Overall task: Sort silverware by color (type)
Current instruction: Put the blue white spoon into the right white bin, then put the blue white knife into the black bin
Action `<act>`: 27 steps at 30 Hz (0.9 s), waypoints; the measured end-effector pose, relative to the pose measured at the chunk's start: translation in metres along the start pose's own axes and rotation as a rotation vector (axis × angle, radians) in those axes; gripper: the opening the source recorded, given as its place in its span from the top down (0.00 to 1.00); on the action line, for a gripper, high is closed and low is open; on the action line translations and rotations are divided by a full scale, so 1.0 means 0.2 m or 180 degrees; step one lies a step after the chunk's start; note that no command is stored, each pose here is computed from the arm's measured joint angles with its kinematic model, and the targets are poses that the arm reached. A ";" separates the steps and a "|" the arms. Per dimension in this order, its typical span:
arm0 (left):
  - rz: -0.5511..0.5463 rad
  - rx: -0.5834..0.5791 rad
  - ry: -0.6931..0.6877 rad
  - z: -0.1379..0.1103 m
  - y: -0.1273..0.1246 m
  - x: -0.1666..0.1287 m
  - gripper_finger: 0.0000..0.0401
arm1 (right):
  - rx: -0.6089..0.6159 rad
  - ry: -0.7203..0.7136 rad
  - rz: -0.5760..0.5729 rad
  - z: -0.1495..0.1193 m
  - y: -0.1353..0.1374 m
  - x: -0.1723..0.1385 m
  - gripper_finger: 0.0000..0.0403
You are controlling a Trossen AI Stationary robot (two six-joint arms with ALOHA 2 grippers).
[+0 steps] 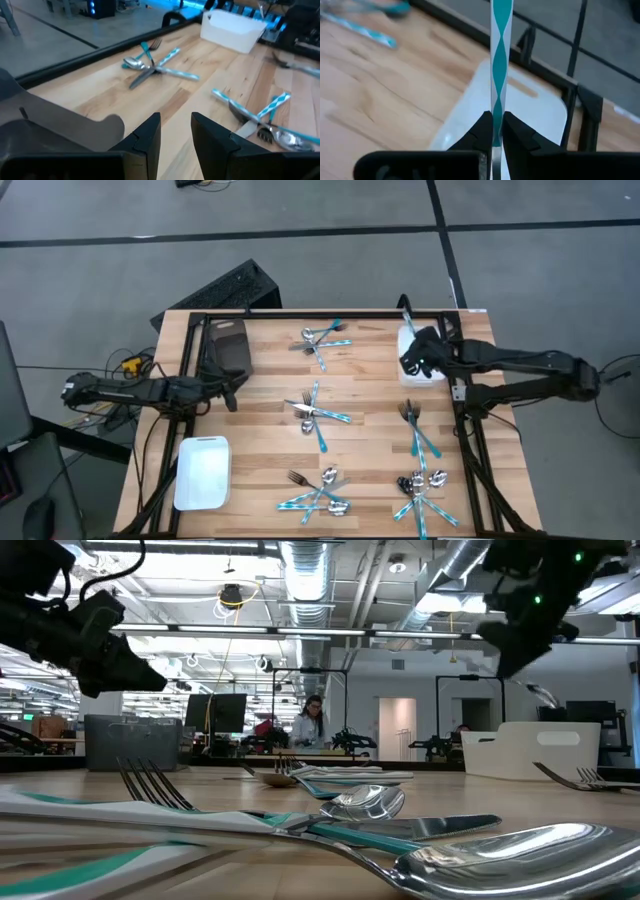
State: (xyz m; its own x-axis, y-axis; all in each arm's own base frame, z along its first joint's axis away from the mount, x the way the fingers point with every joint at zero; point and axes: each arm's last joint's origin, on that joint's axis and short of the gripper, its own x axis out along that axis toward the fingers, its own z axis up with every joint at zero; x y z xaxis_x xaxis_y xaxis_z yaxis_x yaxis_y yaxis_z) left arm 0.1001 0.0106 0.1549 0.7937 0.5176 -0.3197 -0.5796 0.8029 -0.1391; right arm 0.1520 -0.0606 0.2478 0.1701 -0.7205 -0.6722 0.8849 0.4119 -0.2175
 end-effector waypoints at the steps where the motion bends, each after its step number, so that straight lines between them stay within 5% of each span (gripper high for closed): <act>1: 0.0012 0.0014 0.0033 0.00 0.00 0.00 0.76 | -0.0015 0.0044 -0.0027 -0.01 0.00 0.02 0.84; 13: 0.0155 0.0059 0.0286 -0.04 -0.01 0.05 0.76 | -0.0002 0.0165 -0.0183 -0.07 -0.03 0.08 0.57; 18: 0.0019 0.0037 0.0447 -0.06 -0.03 0.06 0.76 | 0.0048 -0.0091 0.0259 -0.05 0.05 0.03 0.49; 27: -0.0463 0.0016 0.0467 -0.04 -0.07 0.08 0.76 | 0.0050 -0.0441 0.0819 -0.07 0.17 -0.08 0.50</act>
State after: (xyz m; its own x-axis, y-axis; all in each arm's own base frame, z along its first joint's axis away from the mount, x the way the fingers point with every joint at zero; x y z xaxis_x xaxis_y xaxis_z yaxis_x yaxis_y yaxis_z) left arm 0.1197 0.0047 0.1439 0.8332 0.3478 -0.4298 -0.4597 0.8677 -0.1890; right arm 0.1743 -0.0276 0.2405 0.4463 -0.6633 -0.6007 0.8115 0.5830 -0.0408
